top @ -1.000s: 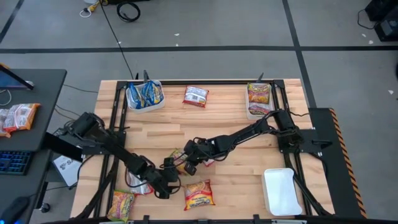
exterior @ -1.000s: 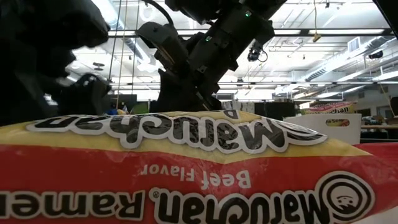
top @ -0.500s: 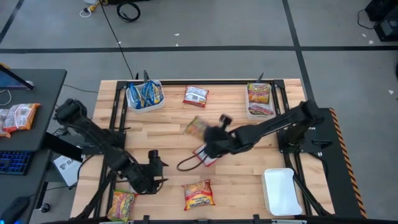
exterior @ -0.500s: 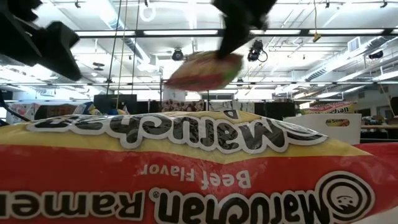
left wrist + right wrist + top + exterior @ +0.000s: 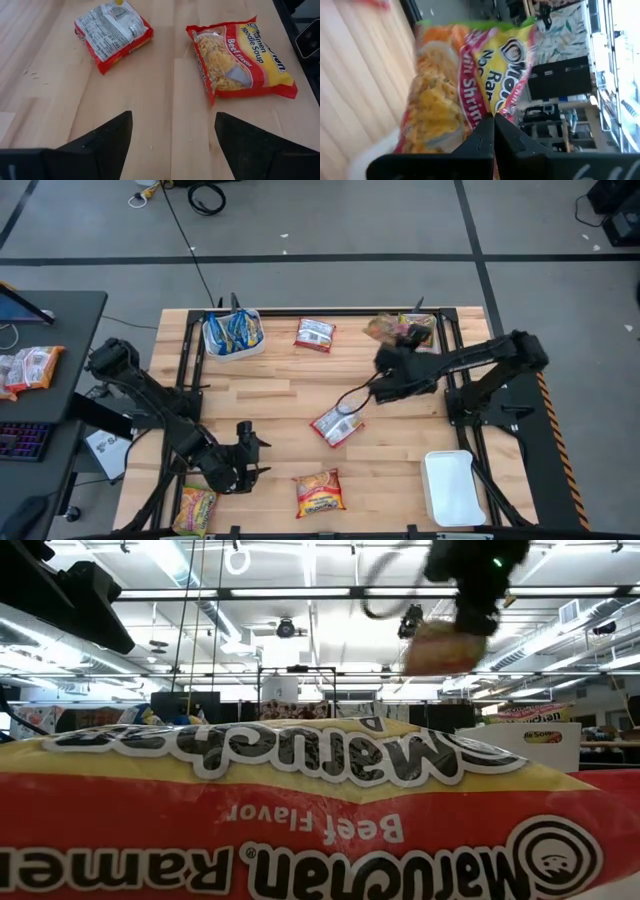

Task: Sort Maruchan noodles
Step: Put the green noodle pack into the top right white bin

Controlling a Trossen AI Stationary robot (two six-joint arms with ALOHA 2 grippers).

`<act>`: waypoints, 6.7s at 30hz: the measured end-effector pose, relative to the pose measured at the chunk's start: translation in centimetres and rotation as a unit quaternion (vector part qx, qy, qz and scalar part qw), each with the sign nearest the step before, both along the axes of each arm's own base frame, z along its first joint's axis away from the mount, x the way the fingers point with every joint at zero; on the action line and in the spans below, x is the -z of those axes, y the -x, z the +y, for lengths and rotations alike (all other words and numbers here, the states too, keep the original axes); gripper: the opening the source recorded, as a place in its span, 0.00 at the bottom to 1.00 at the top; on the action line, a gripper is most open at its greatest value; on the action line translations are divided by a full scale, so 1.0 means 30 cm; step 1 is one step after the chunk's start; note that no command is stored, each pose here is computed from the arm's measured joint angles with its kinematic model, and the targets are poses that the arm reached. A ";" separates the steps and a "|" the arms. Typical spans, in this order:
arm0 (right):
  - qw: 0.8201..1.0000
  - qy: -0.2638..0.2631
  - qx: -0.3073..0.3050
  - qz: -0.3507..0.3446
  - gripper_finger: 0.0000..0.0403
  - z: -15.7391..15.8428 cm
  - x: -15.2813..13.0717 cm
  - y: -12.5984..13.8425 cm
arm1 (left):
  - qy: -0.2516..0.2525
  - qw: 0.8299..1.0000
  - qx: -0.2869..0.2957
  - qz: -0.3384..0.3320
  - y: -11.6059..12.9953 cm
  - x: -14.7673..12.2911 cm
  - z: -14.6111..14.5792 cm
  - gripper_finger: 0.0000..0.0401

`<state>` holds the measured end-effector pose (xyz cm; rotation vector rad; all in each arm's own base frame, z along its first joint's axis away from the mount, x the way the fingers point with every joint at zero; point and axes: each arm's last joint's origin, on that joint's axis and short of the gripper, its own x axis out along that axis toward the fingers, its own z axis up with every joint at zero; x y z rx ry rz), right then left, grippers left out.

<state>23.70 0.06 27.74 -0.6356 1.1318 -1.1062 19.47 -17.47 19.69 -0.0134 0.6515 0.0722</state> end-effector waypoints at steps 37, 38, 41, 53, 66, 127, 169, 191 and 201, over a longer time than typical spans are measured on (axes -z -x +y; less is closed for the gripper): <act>0.976 -0.157 -0.015 0.151 0.01 -0.342 0.096 0.287 | 0.036 0.998 -0.049 -0.020 -0.062 -0.011 0.052 0.72; 0.976 -0.155 -0.013 0.153 0.01 -0.345 0.093 0.292 | 0.036 0.998 -0.049 -0.020 -0.062 -0.011 0.052 0.72; 0.974 -0.155 -0.013 0.162 0.01 -0.349 0.085 0.307 | 0.036 0.998 -0.049 -0.020 -0.063 -0.011 0.052 0.72; 0.958 -0.218 -0.088 0.161 0.01 -0.348 0.209 0.314 | 0.034 0.998 -0.050 -0.020 -0.065 -0.011 0.055 0.72; 0.935 -0.330 -0.125 0.019 0.01 -0.307 0.180 0.301 | 0.045 0.997 -0.058 -0.002 -0.103 -0.008 0.107 0.72; 0.908 -0.297 -0.186 -0.230 0.35 -0.016 -0.061 0.151 | 0.298 0.863 0.033 0.407 0.267 -0.026 -0.215 0.64; 0.766 -0.360 -0.344 -0.406 0.35 0.342 0.114 -0.249 | -0.178 0.964 -0.175 0.091 -0.310 0.179 0.200 0.56; 0.655 -0.537 -0.177 -0.502 0.52 0.055 0.500 -0.523 | -0.105 0.989 -0.085 0.057 -0.058 0.194 0.089 0.56; 0.628 -0.570 -0.145 -0.509 0.66 0.039 0.578 -0.645 | -0.117 0.985 -0.052 0.117 -0.120 0.292 0.116 0.56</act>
